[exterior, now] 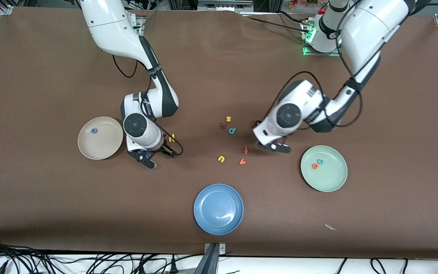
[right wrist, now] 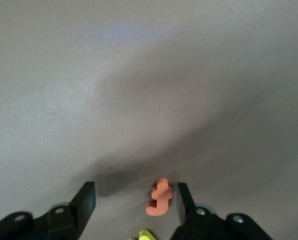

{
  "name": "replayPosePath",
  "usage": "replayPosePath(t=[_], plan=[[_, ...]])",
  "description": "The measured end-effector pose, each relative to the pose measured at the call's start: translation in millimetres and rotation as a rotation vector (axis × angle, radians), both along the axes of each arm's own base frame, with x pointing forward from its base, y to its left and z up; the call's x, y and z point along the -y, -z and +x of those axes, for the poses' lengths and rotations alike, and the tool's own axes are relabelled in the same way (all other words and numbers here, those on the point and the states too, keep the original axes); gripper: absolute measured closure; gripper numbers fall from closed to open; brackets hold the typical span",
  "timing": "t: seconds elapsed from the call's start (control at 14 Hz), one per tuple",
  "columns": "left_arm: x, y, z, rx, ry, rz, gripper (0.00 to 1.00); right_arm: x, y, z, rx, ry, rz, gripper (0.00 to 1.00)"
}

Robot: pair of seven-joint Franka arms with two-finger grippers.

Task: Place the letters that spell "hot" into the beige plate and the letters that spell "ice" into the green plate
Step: 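Grasp pink i with the left gripper while the right gripper drops orange f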

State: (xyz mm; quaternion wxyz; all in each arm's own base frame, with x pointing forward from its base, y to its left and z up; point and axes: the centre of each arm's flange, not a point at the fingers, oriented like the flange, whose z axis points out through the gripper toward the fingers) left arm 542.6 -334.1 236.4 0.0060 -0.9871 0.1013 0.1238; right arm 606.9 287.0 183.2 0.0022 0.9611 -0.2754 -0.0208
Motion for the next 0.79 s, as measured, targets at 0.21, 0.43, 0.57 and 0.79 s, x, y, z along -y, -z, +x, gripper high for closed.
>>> replayPosePath(t=[0.21, 0.43, 0.57, 0.79], plan=[[21, 35, -38, 0.029, 0.006, -0.061, 0.03, 1, 2, -1, -0.010, 0.001, -0.003, 0.29], [23, 58, -63, 0.052, 0.004, -0.067, 0.21, 2, 6, -5, -0.048, 0.000, -0.013, 0.41], [25, 58, -65, 0.061, 0.001, -0.062, 0.26, 2, 5, -5, -0.048, -0.001, -0.012, 0.47], [26, 57, -64, 0.069, -0.028, -0.065, 0.56, 2, 4, -6, -0.061, -0.014, -0.012, 0.81]])
